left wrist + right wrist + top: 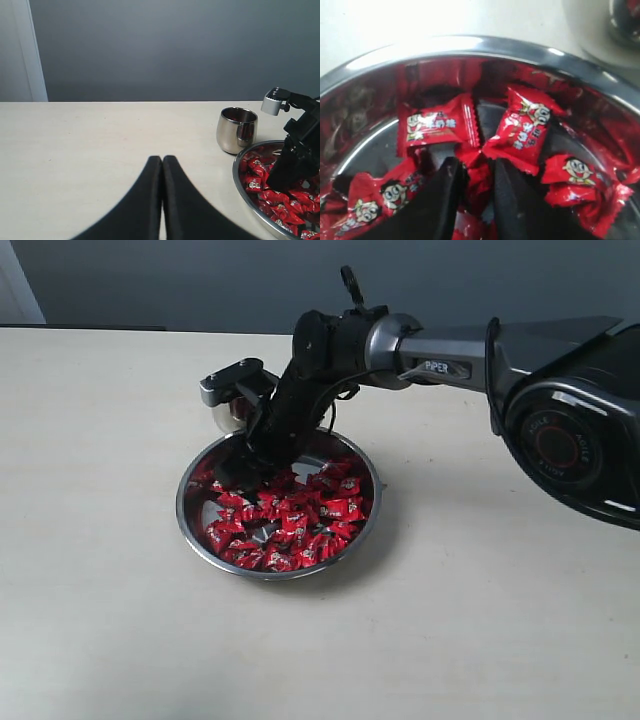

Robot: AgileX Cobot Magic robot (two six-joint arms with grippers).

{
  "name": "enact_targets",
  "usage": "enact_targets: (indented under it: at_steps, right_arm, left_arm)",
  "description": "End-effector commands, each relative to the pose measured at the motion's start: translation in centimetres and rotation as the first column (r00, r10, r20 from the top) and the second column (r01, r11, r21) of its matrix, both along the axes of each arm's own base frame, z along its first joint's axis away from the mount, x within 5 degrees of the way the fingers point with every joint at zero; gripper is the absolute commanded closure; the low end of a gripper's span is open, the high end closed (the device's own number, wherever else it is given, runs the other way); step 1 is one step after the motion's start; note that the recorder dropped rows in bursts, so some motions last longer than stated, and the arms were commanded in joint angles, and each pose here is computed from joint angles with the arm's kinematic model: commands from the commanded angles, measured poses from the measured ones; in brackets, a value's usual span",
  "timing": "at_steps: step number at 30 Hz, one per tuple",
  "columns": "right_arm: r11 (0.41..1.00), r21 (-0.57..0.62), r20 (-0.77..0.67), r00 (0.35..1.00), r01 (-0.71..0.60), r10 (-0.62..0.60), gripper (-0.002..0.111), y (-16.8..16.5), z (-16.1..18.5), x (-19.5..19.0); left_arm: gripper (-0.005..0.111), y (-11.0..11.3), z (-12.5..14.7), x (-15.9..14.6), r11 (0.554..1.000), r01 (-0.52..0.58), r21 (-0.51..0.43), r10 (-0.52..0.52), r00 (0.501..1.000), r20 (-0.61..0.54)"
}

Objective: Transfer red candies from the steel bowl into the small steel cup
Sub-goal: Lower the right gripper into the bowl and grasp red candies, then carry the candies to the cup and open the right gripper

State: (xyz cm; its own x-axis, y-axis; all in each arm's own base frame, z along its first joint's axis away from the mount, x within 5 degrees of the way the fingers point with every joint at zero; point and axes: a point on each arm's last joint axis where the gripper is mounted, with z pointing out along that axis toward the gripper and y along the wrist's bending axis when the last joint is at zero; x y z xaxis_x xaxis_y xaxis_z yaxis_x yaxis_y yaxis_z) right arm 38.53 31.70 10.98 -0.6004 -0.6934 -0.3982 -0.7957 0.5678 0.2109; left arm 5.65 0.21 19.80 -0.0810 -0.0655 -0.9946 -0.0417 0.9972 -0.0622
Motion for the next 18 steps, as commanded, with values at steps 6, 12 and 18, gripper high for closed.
enact_targets:
  at_steps: [6, 12, 18]
  right_arm:
    - [0.999, 0.054, 0.061, 0.998, 0.003, -0.006, 0.109, 0.0, 3.7, 0.1]
    - [0.997, 0.081, 0.102, 0.995, 0.001, -0.009, 0.109, -0.1, 6.0, 0.0]
    - [0.986, 0.161, 0.238, 0.968, 0.044, -0.083, 0.109, 0.1, 8.1, 1.0]
  left_arm:
    - [0.106, 0.0, 0.0, 0.0, 1.000, -0.002, -0.004, 0.002, 1.000, 0.007]
    - [0.106, 0.0, 0.0, 0.0, 1.000, -0.002, -0.004, 0.002, 1.000, 0.007]
    - [0.106, 0.0, 0.0, 0.0, 1.000, -0.002, -0.004, 0.002, 1.000, 0.007]
